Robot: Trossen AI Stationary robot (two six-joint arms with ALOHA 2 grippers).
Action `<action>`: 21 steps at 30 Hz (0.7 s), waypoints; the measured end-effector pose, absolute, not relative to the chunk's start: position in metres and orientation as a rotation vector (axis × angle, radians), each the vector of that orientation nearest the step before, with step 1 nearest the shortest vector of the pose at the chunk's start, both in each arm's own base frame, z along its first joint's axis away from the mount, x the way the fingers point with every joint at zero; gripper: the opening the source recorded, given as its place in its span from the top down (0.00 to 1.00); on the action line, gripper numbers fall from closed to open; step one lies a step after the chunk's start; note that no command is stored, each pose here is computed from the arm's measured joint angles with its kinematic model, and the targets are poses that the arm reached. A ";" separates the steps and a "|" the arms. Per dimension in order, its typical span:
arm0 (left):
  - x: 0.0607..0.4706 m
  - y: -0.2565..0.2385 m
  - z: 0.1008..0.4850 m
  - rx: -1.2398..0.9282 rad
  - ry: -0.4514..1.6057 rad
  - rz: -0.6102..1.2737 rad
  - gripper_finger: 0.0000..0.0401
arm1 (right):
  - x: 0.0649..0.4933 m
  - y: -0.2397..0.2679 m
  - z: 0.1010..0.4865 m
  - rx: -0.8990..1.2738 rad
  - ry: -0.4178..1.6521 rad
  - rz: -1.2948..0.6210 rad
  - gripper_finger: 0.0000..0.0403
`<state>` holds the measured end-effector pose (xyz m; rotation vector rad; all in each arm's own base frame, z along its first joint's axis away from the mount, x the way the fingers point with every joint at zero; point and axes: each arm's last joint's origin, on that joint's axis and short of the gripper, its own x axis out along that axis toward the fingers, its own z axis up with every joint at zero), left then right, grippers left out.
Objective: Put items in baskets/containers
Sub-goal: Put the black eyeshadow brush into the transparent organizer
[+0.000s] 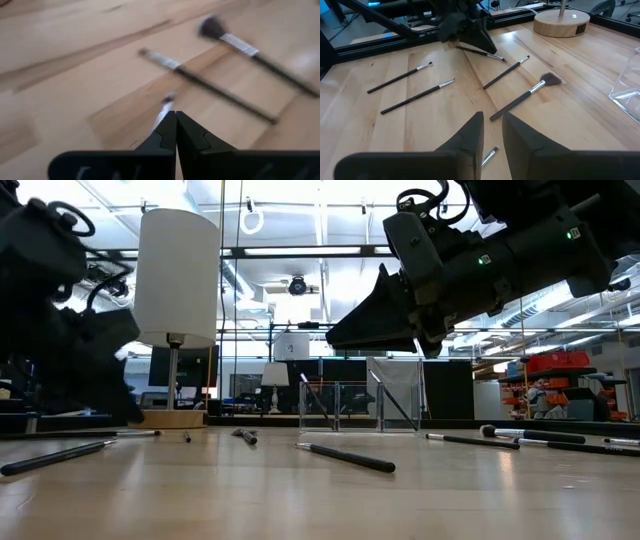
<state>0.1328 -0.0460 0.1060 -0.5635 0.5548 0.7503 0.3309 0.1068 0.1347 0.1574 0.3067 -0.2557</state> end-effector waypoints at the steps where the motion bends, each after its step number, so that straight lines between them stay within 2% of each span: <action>1: 0.134 -0.047 0.108 -0.557 0.540 0.736 1.00 | 0.331 0.107 0.135 0.158 0.306 -0.256 0.83; 6: 0.136 -0.048 0.109 -0.507 0.550 0.698 0.99 | 0.331 0.107 0.135 0.162 0.299 -0.255 0.83; 10: 0.136 -0.049 0.109 -0.475 0.617 0.638 0.94 | 0.331 0.107 0.135 0.170 0.298 -0.256 0.83; 15: 0.134 -0.050 0.111 -0.464 0.693 0.553 0.78 | 0.331 0.106 0.135 0.179 0.298 -0.260 0.83; 21: 0.123 -0.047 0.113 -0.425 0.750 0.557 0.56 | 0.332 0.103 0.135 0.181 0.297 -0.268 0.83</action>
